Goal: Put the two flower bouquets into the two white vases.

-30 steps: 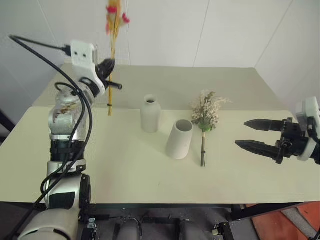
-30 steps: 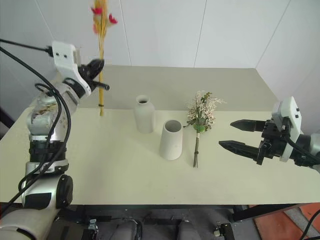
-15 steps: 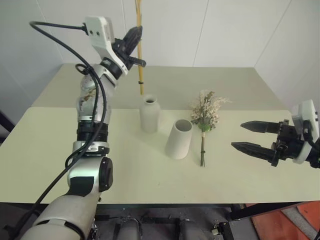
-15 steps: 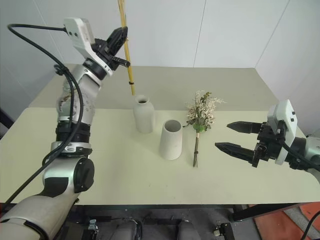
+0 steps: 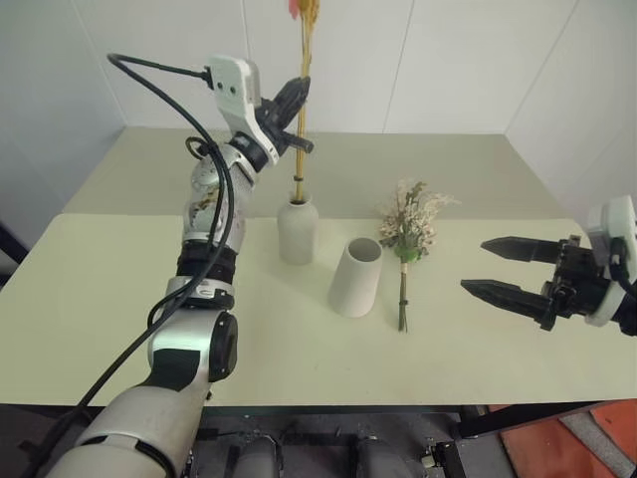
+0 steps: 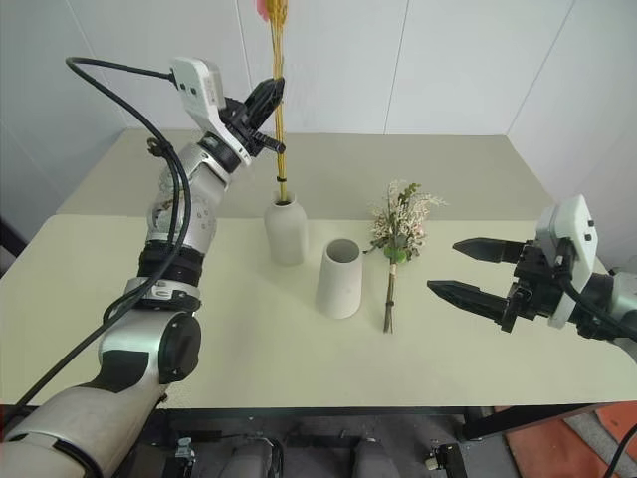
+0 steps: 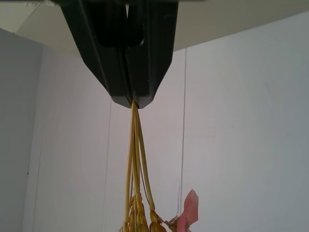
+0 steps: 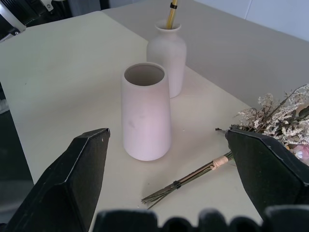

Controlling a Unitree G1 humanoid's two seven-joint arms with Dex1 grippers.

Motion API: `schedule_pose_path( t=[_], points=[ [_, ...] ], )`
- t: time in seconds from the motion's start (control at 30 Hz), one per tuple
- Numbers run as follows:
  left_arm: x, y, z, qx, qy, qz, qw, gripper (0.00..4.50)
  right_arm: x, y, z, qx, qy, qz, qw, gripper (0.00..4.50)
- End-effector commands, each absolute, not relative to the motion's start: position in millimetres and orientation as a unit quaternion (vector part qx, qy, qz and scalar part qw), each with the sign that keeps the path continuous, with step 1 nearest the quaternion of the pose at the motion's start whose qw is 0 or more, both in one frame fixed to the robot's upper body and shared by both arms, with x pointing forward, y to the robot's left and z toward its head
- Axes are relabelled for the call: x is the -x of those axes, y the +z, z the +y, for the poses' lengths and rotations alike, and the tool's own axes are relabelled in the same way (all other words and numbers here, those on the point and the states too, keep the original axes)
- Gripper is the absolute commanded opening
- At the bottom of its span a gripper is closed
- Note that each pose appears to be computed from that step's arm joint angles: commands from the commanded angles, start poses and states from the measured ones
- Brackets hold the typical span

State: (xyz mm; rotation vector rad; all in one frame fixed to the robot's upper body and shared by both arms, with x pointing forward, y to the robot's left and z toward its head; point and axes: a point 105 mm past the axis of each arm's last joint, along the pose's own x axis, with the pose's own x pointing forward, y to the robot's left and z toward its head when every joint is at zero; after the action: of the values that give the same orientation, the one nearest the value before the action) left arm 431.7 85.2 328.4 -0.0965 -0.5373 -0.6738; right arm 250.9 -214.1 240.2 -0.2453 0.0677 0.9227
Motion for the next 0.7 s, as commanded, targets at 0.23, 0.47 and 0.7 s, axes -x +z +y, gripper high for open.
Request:
schedule_pose_path(
  t=[0.23, 0.47, 0.7],
  points=[
    [-418, 317, 89, 0.018, -0.343, -0.243, 0.907, 1.29, -250, 251, -212, 0.129, 0.442, 0.016, 0.887, 4.5],
    [-376, 304, 128, -0.012, -0.377, -0.207, 0.903, 3.64, -257, 243, -207, 0.127, 0.448, 0.031, 0.885, 4.5],
    [-300, 284, 172, -0.144, -0.492, -0.138, 0.848, 4.48, -283, 212, -193, 0.135, 0.423, 0.099, 0.891, 4.5]
  ],
)
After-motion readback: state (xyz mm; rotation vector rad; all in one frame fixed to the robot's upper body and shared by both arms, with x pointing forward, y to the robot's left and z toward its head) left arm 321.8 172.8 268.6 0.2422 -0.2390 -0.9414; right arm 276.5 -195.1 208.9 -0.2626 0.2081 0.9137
